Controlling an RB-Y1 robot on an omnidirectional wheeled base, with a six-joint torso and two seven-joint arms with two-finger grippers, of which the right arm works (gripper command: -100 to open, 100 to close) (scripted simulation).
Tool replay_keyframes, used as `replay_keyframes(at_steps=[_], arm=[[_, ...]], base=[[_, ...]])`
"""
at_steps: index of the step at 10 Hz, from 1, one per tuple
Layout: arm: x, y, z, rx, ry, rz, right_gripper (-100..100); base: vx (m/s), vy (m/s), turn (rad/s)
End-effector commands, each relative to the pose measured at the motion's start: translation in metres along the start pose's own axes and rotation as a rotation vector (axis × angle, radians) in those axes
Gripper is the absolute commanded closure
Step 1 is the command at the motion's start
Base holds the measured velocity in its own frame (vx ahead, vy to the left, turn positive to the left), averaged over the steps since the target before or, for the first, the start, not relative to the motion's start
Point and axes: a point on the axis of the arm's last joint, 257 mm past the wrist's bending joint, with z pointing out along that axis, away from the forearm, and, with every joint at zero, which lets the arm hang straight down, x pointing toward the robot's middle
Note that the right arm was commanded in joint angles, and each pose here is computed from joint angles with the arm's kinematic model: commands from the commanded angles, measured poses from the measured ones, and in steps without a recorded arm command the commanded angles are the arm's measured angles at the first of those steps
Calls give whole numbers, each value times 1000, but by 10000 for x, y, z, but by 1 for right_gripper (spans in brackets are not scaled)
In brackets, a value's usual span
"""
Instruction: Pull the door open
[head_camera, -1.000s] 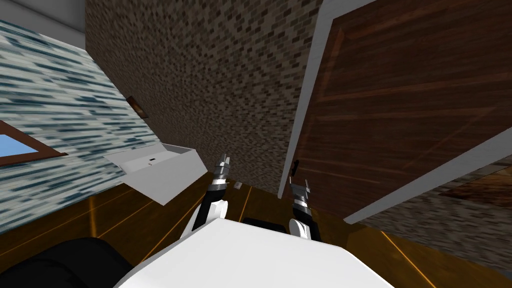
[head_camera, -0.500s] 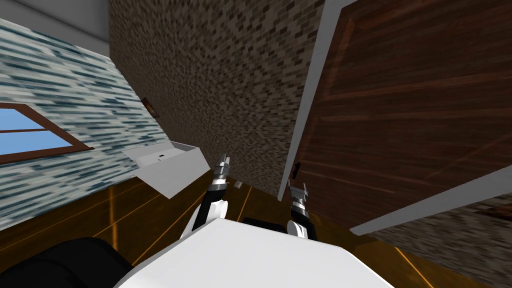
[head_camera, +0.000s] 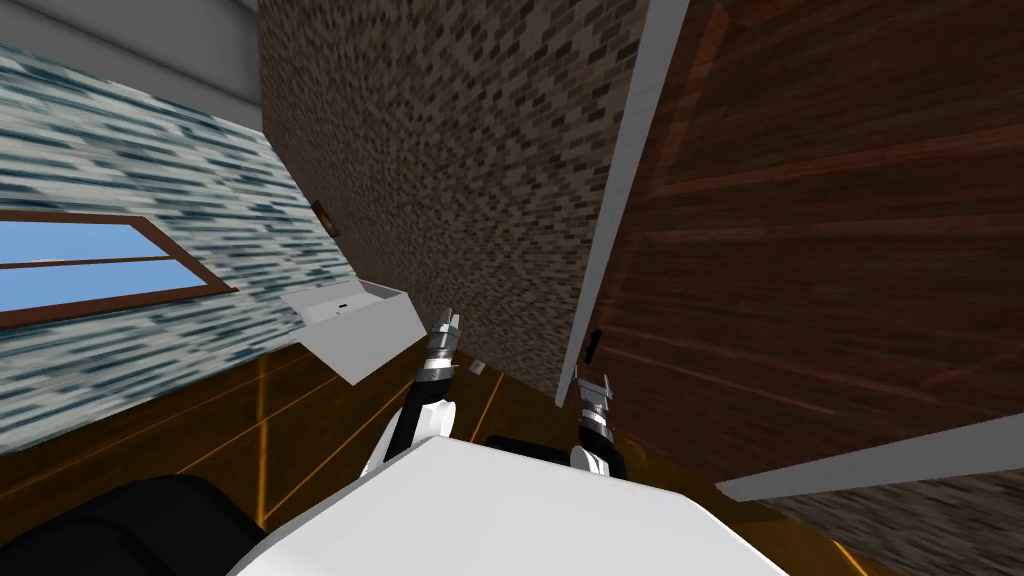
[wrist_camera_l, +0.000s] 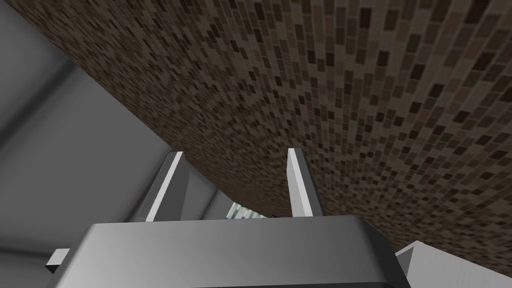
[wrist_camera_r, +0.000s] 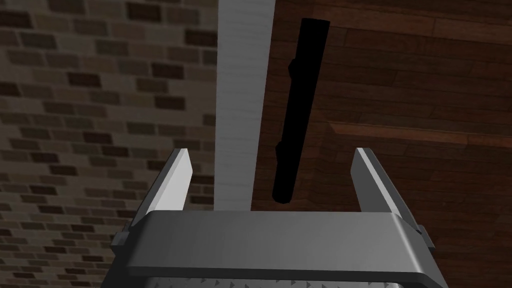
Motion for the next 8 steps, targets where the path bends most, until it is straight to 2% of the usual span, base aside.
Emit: replay_keyframes(at_steps=[1,3,6,8], arm=[[-160,-14,-65,-9,-38,40,-100],[-263,-26,-112,-15,-62,63,-100],[-496,-48,-231,-32,-117,113,-100],[-561,-56,-269,-38,-133,128,-100]], base=[[41,-137,196],[34,-130,104],[10,-155,135],[6,-101,46]])
